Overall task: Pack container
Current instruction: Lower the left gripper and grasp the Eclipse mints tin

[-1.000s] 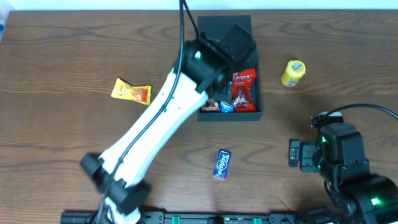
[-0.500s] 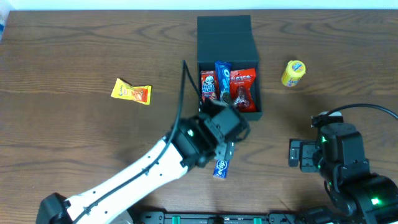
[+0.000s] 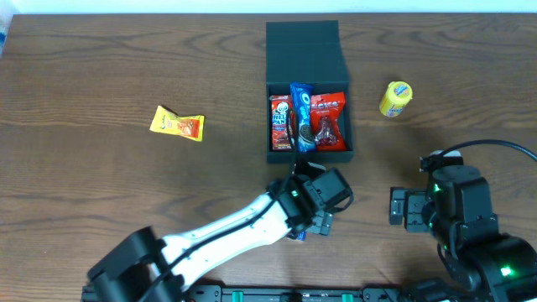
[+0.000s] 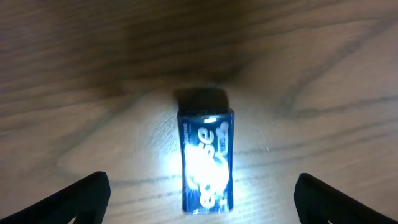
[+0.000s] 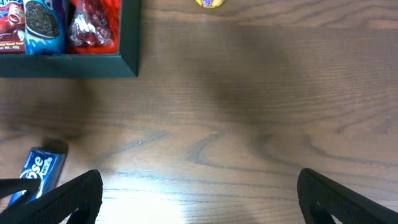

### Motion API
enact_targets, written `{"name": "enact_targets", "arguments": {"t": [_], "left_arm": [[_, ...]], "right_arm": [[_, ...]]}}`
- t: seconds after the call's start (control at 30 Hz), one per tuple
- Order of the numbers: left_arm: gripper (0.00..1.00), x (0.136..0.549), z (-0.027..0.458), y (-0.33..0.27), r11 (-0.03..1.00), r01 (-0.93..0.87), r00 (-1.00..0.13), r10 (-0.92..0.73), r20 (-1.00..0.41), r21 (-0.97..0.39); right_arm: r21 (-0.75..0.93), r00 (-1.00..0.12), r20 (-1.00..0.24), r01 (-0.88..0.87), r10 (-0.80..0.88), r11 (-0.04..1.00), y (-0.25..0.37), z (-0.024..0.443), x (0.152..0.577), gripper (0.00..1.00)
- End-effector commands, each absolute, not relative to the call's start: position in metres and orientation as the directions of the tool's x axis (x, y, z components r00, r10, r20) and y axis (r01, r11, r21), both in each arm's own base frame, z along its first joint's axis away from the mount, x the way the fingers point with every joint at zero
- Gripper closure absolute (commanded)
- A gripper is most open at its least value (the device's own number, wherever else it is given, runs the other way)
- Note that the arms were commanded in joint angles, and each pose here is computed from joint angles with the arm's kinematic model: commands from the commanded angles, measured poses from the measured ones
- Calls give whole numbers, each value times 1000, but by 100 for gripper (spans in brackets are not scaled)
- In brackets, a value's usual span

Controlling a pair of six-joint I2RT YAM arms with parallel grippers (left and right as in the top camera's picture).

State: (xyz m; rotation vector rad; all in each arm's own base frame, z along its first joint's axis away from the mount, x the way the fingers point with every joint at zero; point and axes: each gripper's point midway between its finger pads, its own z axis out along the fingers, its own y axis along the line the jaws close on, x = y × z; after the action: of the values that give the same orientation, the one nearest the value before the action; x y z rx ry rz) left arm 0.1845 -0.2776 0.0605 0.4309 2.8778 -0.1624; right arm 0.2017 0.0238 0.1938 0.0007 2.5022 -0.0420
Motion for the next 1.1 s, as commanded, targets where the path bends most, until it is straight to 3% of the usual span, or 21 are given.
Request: {"name": "enact_targets", "arguments": {"t": [0.0,0.5,1.07], "left_arm": [[5,183,44,-276,969,240,-953,224,-203,-58],[5,177,1,-279,990,138,-982,135,-134,-14],[5,180,-13,-284,994,104,-986,100,-134,-20]], "right_arm": [[-35,-800,-600,23,-3,999,20,195,202,1],[-35,-800,-600,23,-3,999,20,195,202,1],[-35,-800,-600,23,-3,999,20,195,202,1]]}}
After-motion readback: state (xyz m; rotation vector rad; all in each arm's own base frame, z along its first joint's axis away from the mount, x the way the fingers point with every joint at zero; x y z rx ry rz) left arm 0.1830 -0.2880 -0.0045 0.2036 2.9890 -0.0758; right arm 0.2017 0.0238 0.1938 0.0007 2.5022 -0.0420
